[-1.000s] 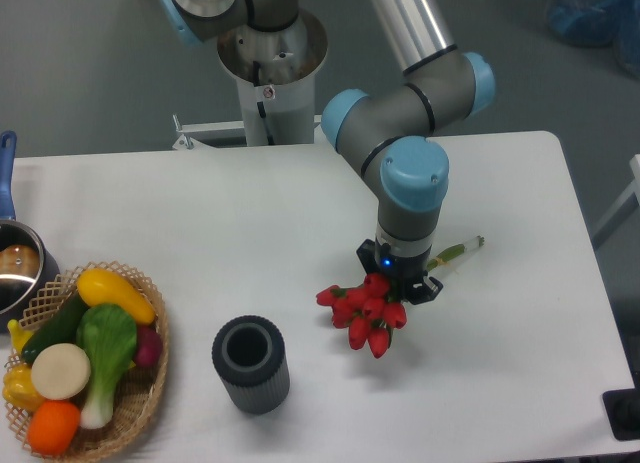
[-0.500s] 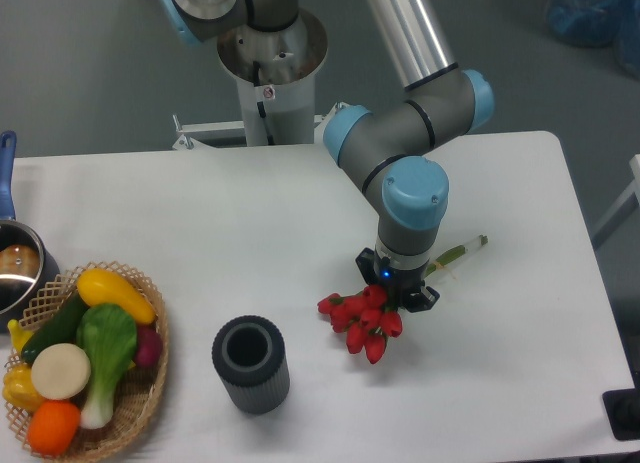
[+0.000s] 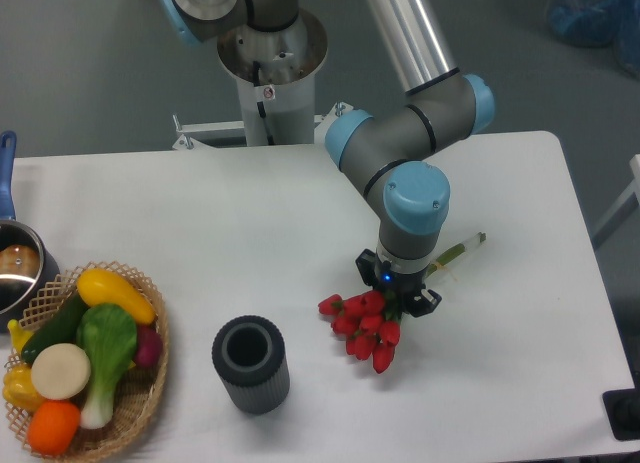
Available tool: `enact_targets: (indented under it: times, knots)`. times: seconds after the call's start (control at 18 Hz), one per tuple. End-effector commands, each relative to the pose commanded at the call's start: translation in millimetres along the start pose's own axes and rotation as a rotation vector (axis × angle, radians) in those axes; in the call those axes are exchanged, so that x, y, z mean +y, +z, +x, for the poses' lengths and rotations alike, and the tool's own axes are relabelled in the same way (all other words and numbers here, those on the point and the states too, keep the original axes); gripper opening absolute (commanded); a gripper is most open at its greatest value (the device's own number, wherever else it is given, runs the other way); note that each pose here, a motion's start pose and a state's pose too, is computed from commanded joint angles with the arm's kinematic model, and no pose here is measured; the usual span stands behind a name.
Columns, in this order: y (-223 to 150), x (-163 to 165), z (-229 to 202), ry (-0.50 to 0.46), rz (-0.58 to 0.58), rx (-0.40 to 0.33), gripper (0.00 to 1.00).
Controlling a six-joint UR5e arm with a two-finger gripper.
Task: Place the flowers on the table
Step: 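Lower the bouquet until the tulip heads rest on the table, then open the gripper and lift it away from the stems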
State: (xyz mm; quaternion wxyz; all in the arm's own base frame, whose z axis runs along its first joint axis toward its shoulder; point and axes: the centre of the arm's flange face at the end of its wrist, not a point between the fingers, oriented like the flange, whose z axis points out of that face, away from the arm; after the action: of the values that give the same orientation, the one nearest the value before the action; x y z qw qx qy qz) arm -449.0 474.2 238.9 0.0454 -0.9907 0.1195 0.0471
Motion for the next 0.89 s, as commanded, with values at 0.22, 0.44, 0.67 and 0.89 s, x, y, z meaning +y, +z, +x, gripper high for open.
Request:
enact_targets:
  times: [0.22, 0.44, 0.67, 0.89]
  knots:
    - [-7, -2, -7, -0.007, 0.011, -0.024, 0.99]
    - [-34, 8, -17, -0.058, 0.029, -0.069, 1.00]
    - [-78, 18, -22, -0.203, 0.239, -0.049, 1.00]
    - [-147, 22, -32, -0.243, 0.330, -0.137, 1.00]
